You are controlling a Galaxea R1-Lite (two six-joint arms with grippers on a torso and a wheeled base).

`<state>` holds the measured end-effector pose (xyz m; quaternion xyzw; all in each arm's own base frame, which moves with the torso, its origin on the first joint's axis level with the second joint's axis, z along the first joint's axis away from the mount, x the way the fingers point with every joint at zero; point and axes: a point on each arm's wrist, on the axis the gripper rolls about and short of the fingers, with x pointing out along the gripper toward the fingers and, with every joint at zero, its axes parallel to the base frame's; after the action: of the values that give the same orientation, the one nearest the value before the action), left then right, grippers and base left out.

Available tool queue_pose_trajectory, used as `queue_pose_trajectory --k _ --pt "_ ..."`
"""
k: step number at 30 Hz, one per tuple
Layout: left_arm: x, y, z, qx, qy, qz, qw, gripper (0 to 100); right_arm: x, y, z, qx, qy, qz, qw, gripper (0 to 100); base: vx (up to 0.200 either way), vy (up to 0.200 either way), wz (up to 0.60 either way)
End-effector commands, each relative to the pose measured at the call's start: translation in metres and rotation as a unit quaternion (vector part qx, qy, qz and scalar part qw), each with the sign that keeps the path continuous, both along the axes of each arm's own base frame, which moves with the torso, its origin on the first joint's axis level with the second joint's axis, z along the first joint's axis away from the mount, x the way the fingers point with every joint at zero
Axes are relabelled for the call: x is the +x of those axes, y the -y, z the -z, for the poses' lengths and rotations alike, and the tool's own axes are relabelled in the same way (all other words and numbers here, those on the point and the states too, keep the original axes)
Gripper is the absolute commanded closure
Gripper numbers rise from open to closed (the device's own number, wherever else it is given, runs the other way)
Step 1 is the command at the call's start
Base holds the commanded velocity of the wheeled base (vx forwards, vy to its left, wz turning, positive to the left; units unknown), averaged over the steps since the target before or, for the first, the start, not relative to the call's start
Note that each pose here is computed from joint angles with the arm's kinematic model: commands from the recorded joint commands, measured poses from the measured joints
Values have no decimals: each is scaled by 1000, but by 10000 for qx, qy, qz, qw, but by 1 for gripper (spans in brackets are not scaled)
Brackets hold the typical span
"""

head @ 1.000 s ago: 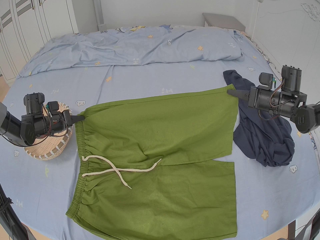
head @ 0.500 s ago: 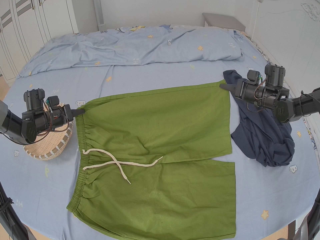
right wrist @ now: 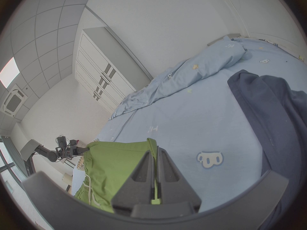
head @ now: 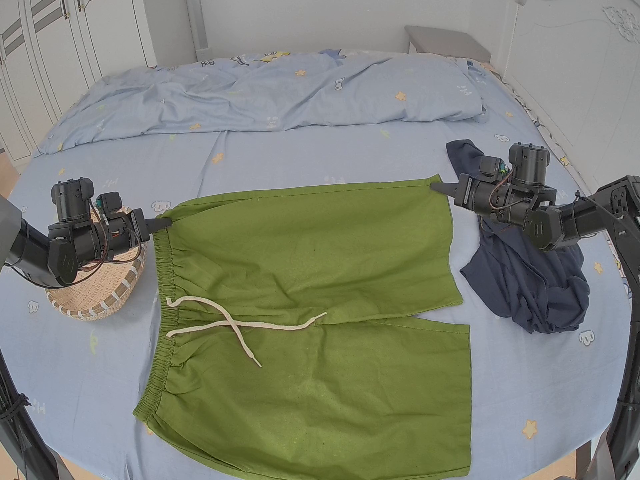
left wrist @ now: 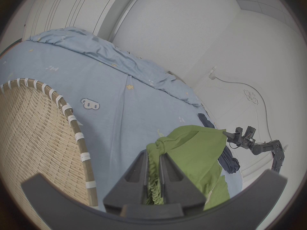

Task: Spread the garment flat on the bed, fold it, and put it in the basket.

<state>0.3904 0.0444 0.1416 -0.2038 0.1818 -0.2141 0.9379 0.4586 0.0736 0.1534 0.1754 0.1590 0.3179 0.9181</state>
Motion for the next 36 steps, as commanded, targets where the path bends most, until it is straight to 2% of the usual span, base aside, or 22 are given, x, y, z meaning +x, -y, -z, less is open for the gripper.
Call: queue_pose_trajectory --k 1,9,10,12,13,19,25,30,32,36 --pt "3 0 6 -7 -67 3 10000 100 9 -1 14 -29 -94 63 9999 100 0 0 0" --pt "5 1 9 -12 -97 18 10000 100 14 -5 23 -54 -215 62 9997 100 0 0 0" --pt "6 5 11 -13 -128 57 9999 100 17 -4 23 -55 -257 79 9996 0 0 0 0" --pt "7 5 12 -3 -129 35 9999 100 18 -4 23 -55 -257 79 9996 0 0 0 0" --pt "9 5 13 39 -143 -80 9999 0 21 -6 28 -60 -288 71 9995 0 0 0 0" --pt "16 10 17 133 -159 -280 9994 0 22 -8 28 -58 -272 48 9996 0 0 0 0" --pt "13 11 13 136 -128 -280 9994 0 18 -7 26 -3 -336 72 9994 0 0 0 0" --pt "-5 16 -13 156 125 -238 9995 0 4 -1 4 29 -197 96 9998 0 0 0 0" --pt "-24 28 -36 171 372 -104 9991 0 -13 6 -14 87 -160 153 9997 0 0 0 0" --pt "-56 40 -60 60 538 -6 9985 0 -46 10 -35 186 -291 243 9991 0 0 0 0"
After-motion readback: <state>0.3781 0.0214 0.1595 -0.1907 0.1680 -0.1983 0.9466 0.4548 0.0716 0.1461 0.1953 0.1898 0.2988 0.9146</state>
